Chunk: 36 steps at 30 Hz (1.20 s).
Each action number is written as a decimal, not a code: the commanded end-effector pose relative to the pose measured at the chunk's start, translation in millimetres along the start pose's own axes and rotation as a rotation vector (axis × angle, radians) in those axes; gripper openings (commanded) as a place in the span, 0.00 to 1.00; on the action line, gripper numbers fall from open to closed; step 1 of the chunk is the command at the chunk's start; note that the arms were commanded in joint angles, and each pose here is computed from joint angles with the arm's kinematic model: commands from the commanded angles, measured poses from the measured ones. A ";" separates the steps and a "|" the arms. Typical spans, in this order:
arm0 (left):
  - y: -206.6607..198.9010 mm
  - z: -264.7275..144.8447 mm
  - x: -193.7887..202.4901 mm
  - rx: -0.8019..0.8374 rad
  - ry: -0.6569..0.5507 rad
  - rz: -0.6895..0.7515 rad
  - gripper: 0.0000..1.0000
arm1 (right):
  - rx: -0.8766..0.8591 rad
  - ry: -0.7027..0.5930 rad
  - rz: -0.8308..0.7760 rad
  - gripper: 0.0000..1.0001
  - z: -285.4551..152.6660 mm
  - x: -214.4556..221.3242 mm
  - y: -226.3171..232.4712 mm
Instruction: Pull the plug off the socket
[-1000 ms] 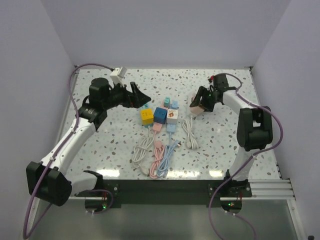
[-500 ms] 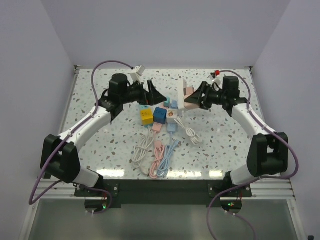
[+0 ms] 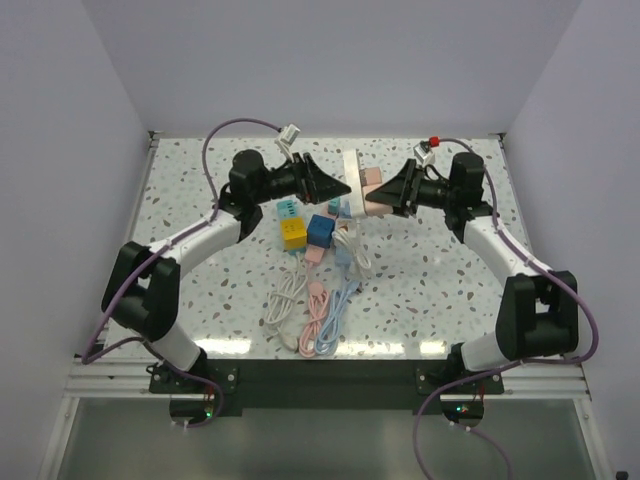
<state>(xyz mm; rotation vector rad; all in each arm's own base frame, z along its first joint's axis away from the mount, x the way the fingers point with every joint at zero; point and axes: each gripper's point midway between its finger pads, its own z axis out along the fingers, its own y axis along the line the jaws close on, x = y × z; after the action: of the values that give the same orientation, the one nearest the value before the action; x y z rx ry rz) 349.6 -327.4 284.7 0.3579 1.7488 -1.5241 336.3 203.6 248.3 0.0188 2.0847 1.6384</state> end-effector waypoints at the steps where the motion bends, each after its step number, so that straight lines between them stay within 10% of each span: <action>1: -14.7 7.7 -7.0 0.105 -0.035 0.027 1.00 | -0.145 0.023 -0.130 0.00 -12.5 2.3 57.6; 14: -42.0 36.2 9.2 0.283 -0.047 -0.021 0.99 | -0.191 0.080 -0.125 0.00 -3.7 13.4 67.9; 29: -35.3 24.9 14.4 0.296 -0.066 -0.080 0.03 | -0.134 0.104 -0.120 0.00 -4.0 22.8 51.0; 36: 14.2 -24.8 -16.4 0.187 -0.147 -0.099 0.00 | -0.042 0.056 -0.114 0.00 -14.2 0.1 27.5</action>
<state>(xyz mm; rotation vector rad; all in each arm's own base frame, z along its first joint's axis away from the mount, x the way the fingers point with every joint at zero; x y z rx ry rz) 336.3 -347.7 272.9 0.2074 1.6582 -1.8904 303.6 220.1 265.4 -0.2960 2.0235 1.6997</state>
